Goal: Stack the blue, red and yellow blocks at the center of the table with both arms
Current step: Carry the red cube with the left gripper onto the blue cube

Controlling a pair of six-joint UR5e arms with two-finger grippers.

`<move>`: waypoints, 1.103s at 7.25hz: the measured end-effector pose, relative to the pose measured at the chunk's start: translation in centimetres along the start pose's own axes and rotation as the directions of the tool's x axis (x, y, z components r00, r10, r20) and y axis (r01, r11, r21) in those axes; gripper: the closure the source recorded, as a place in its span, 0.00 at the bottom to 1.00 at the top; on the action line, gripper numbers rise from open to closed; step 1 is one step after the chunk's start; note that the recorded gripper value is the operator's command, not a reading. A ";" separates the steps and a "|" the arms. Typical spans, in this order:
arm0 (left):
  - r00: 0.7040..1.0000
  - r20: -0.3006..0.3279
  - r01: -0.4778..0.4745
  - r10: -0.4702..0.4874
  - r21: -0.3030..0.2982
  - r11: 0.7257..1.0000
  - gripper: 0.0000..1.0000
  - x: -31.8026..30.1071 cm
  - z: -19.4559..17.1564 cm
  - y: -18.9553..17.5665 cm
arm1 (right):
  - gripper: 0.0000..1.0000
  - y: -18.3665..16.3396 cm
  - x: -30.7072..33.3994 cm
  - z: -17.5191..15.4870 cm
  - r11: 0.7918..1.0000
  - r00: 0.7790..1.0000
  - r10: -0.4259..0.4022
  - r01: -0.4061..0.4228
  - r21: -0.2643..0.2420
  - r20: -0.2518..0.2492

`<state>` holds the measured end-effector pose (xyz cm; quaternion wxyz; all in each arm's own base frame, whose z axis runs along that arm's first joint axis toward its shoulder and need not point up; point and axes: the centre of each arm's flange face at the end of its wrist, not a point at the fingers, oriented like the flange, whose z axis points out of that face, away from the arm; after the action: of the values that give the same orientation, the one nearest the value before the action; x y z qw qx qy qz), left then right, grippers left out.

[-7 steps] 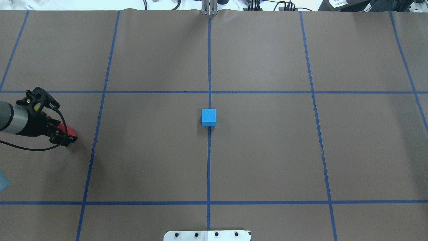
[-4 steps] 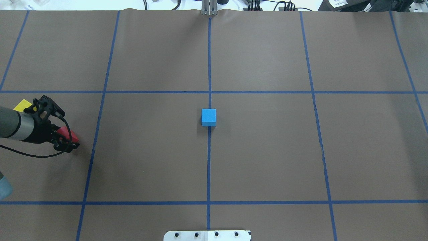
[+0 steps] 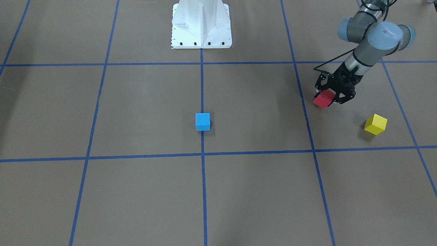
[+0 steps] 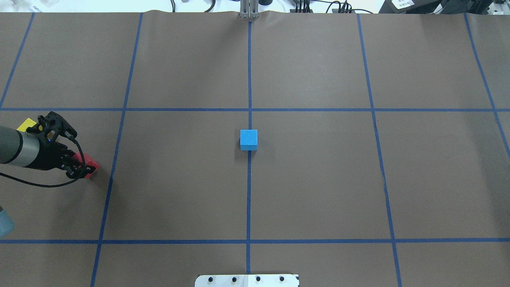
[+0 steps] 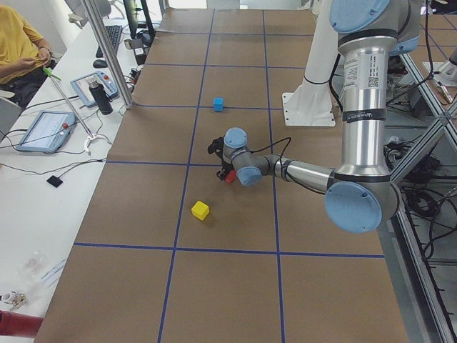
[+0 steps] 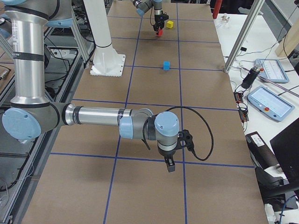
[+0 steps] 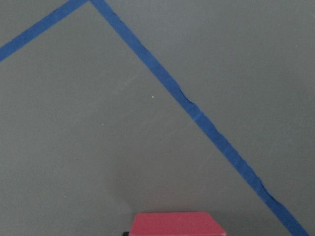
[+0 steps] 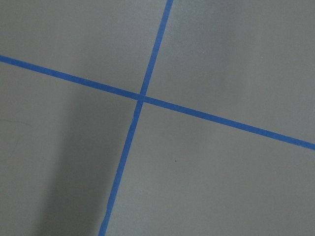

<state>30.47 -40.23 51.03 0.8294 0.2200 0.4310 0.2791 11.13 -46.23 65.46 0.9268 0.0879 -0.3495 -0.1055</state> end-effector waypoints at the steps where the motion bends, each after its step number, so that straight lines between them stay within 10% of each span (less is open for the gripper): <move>1: 1.000 -0.007 0.028 -0.028 0.002 1.000 1.00 0.9 -1.2 -1.5 | 0.01 0.6 0.2 0.4 1.000 1.000 0.008 -0.008 -0.009 0.002; 8: 0.885 0.041 0.465 -0.464 -0.014 0.885 1.00 20.3 -4.4 -29.3 | 0.01 4.4 2.8 4.1 0.989 0.991 0.135 -0.134 -0.059 0.011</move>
<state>44.36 -48.36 18.89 0.8823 0.1060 0.4527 0.0735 11.03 -43.07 71.28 0.9313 0.0364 -0.3584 -0.0534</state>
